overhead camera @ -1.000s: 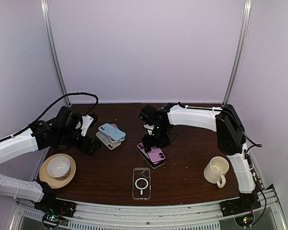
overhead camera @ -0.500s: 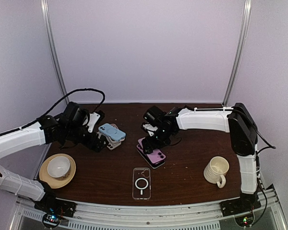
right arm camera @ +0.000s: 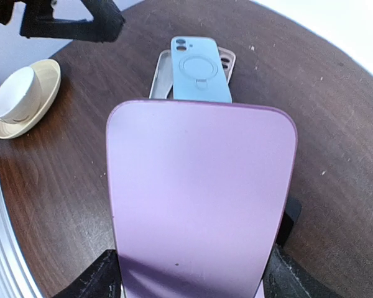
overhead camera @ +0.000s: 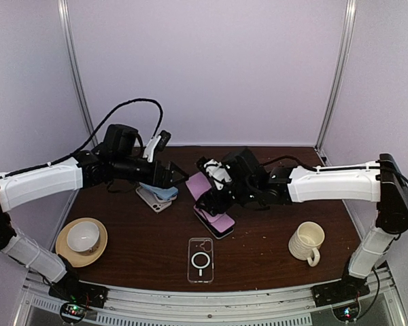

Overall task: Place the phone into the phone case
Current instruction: Pass from the right arm to the left

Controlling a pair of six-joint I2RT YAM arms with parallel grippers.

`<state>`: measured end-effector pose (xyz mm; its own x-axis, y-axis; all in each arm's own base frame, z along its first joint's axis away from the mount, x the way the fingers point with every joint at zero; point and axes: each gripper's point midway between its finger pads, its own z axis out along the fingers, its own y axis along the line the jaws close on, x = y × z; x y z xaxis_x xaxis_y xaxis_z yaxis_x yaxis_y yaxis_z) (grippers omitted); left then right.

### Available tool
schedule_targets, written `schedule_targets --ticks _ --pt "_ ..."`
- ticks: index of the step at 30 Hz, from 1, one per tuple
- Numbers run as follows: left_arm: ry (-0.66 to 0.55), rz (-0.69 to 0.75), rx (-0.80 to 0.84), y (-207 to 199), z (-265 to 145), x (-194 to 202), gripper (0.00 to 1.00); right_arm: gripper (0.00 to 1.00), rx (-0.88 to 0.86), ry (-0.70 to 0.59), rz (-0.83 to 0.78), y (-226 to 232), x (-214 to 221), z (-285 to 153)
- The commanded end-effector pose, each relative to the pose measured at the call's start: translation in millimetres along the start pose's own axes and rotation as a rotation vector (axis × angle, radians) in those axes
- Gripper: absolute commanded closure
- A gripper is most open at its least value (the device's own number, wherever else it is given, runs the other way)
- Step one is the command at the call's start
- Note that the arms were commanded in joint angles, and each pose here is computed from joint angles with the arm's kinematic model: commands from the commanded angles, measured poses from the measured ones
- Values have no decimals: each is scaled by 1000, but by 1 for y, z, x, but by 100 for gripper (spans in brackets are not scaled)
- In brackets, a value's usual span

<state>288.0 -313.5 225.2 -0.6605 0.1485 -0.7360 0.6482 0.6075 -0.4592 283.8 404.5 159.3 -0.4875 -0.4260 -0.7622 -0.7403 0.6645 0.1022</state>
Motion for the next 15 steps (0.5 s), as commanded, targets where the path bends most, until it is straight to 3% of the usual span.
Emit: schedule_targets --ticks 1,3,6,15 --pt "-129 38 140 -37 -4 -46 10 49 40 -280 -72 -2 -69 -35" --pt "-123 27 127 -33 2 -48 13 49 79 -307 -93 -4 -77 -43" --pt "-110 27 116 -29 11 -48 28 49 77 -338 -114 -2 -83 -50" --pt "-120 117 140 -43 17 -56 59 50 91 -363 -127 5 -88 -56"
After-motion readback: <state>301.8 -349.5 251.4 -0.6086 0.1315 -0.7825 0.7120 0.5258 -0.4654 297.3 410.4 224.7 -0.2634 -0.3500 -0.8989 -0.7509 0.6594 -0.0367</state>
